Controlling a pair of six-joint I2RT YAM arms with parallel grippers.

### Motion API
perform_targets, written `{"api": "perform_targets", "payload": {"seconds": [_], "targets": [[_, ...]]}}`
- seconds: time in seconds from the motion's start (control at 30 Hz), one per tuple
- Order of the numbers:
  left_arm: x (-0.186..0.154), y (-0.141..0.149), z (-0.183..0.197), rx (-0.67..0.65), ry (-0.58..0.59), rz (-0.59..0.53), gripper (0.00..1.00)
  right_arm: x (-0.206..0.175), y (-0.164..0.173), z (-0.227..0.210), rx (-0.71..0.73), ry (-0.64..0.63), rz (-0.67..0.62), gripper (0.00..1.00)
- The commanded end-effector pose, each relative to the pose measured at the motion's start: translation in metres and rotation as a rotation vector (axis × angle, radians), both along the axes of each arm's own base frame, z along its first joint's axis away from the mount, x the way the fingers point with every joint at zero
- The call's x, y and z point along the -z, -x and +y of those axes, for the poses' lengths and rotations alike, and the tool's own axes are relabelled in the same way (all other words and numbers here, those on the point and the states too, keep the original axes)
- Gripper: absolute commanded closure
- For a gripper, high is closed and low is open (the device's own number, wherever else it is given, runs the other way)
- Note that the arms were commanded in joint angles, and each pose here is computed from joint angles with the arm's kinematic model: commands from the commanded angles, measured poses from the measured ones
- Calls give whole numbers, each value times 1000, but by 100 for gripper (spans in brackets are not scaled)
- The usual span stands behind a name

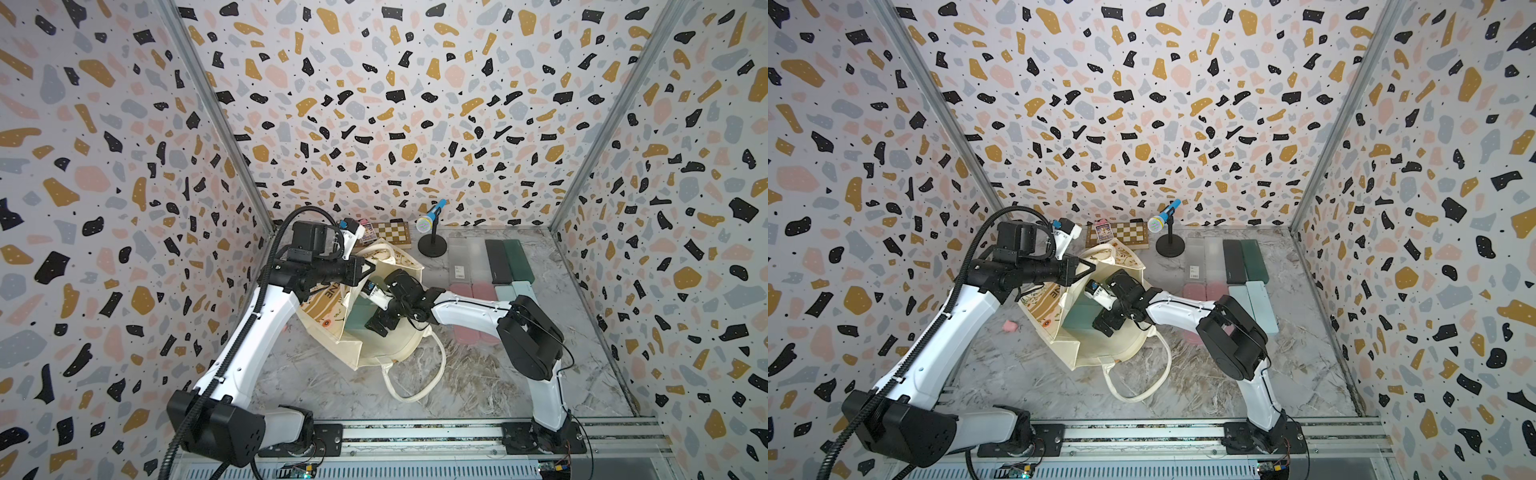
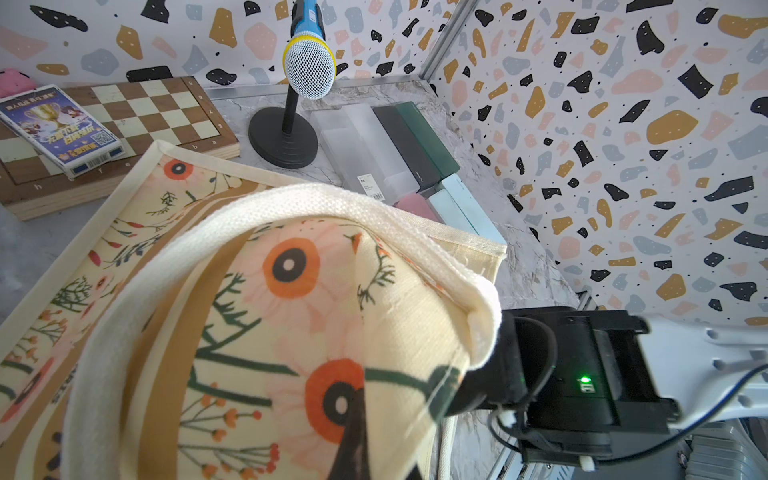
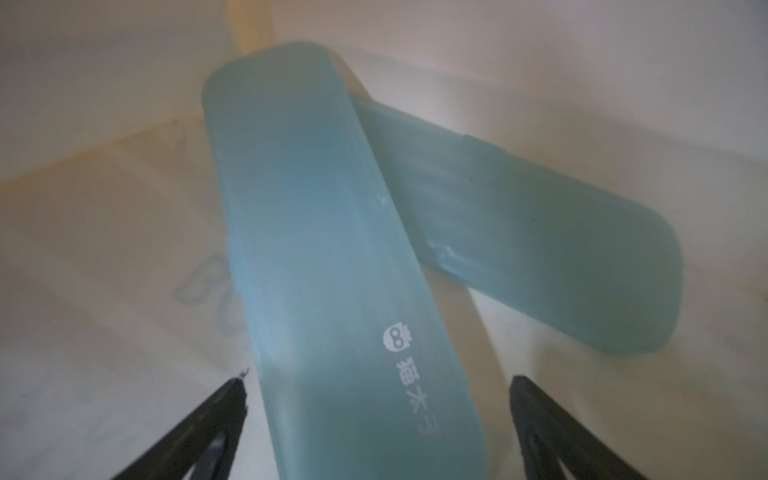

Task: Take out the pencil case from the canvas bag
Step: Pick up the pencil case from the canvas bag.

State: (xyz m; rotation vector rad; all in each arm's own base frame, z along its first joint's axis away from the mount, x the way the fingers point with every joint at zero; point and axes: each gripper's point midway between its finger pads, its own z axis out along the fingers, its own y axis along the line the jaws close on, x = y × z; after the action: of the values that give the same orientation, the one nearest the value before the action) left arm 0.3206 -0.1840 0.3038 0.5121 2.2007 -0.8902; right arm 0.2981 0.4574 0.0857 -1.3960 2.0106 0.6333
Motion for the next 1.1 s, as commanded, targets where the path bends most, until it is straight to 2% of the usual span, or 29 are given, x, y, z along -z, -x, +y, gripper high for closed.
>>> {"api": "perform_targets", "payload": {"seconds": [0.0,0.23,0.53,0.67,1.07], "targets": [[-40,10,-10,72,69,-111,100,-8,7,6,-68,1,10,0],[-41,11,-11,84,76,-114,100,9,10,11,-104,41,52,0],[-41,12,-12,85,76,-114,100,6,12,12,-115,34,58,19],[-42,11,-11,79,72,-116,100,0,13,10,-109,29,52,23],[-29,-4,7,-46,-20,-105,100,-30,8,-21,84,68,-30,38]]}}
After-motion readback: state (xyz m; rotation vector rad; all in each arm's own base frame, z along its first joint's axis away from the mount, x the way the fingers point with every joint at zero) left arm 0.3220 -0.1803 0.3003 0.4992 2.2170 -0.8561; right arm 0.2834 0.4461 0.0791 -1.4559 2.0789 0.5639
